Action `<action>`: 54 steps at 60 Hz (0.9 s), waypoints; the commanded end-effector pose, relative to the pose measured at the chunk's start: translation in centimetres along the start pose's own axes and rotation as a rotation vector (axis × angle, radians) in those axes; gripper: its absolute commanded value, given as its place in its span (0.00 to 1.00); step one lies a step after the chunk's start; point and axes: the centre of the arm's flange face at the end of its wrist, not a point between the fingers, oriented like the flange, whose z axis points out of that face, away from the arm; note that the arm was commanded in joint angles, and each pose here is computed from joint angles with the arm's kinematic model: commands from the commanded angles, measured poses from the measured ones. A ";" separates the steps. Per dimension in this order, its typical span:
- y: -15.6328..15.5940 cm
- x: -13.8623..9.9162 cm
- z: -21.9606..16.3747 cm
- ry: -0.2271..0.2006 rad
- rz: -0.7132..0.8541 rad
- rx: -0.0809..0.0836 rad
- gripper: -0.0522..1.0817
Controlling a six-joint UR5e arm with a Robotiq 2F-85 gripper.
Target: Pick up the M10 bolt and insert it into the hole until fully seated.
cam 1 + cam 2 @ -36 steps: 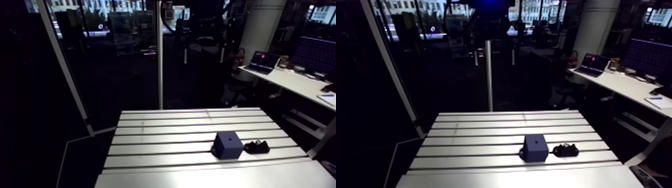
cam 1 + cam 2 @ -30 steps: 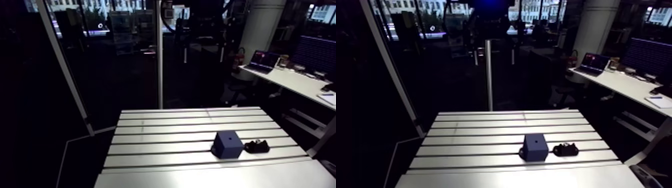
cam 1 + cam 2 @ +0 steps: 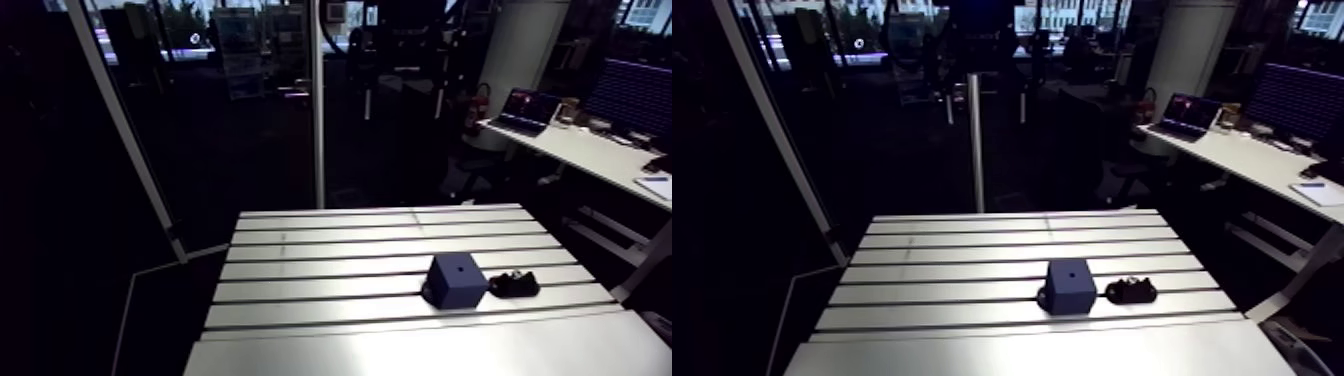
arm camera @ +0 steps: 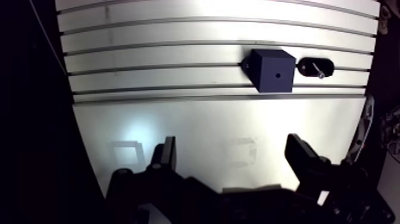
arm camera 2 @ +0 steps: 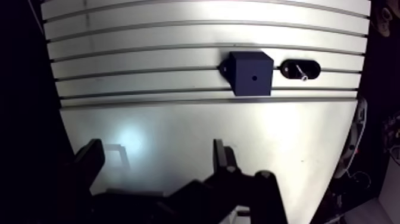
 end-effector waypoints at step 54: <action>2.0 0.1 2.8 0.064 -0.057 -0.014 0.05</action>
